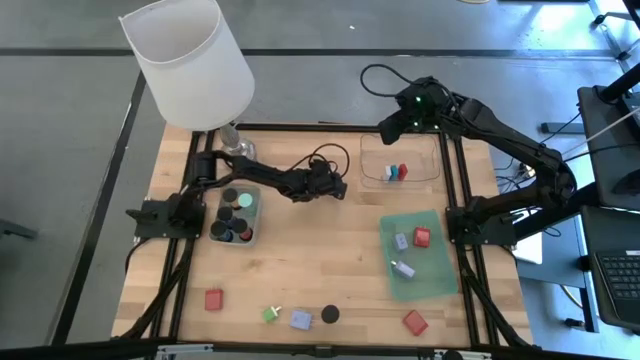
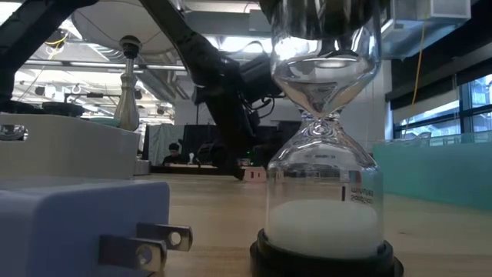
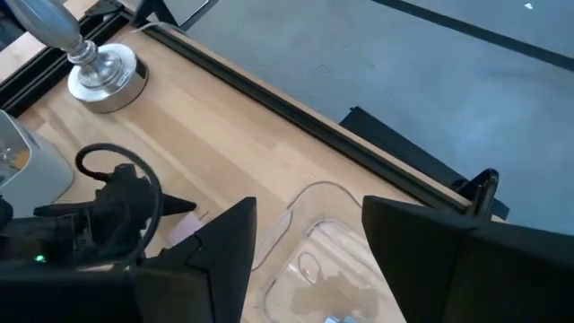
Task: Pick & Place Office items
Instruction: Put the pink charger adapter into the green bin
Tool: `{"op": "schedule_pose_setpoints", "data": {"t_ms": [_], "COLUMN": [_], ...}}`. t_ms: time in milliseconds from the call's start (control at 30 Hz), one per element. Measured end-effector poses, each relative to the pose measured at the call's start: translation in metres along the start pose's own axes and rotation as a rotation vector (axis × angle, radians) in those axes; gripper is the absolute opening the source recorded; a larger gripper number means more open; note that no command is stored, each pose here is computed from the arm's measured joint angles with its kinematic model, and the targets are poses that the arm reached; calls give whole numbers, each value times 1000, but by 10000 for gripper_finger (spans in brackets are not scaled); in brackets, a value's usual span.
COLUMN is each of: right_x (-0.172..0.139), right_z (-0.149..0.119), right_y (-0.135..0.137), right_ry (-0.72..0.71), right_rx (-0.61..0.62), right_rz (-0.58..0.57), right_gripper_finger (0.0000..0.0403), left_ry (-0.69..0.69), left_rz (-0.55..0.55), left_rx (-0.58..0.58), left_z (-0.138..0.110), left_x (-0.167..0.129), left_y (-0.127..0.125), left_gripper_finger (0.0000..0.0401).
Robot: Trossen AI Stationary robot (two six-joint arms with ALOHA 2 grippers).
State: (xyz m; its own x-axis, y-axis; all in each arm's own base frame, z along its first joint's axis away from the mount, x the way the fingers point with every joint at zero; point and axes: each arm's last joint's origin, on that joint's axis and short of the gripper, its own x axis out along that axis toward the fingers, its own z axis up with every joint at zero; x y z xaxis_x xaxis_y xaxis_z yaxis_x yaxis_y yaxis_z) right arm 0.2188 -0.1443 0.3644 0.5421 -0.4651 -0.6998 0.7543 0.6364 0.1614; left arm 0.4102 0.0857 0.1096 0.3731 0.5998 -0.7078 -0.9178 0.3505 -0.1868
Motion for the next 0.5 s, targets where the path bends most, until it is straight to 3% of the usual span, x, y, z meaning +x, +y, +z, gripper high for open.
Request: {"op": "schedule_pose_setpoints", "data": {"t_ms": [167,367,500], "right_x": [0,0,-1], "right_z": [0,-1,-6], "right_y": [0,0,0], "right_ry": [3,12,70], "right_rx": [-19,-19,-22], "right_rz": [-1,5,41], "right_gripper_finger": [208,208,208], "left_ry": [-34,-10,40], "left_rz": [29,13,-52], "left_rx": [90,163,153], "left_z": [-7,-6,-4], "left_x": [-2,-5,-8], "left_y": [-2,-3,-5], "left_gripper_finger": [285,197,189]}}
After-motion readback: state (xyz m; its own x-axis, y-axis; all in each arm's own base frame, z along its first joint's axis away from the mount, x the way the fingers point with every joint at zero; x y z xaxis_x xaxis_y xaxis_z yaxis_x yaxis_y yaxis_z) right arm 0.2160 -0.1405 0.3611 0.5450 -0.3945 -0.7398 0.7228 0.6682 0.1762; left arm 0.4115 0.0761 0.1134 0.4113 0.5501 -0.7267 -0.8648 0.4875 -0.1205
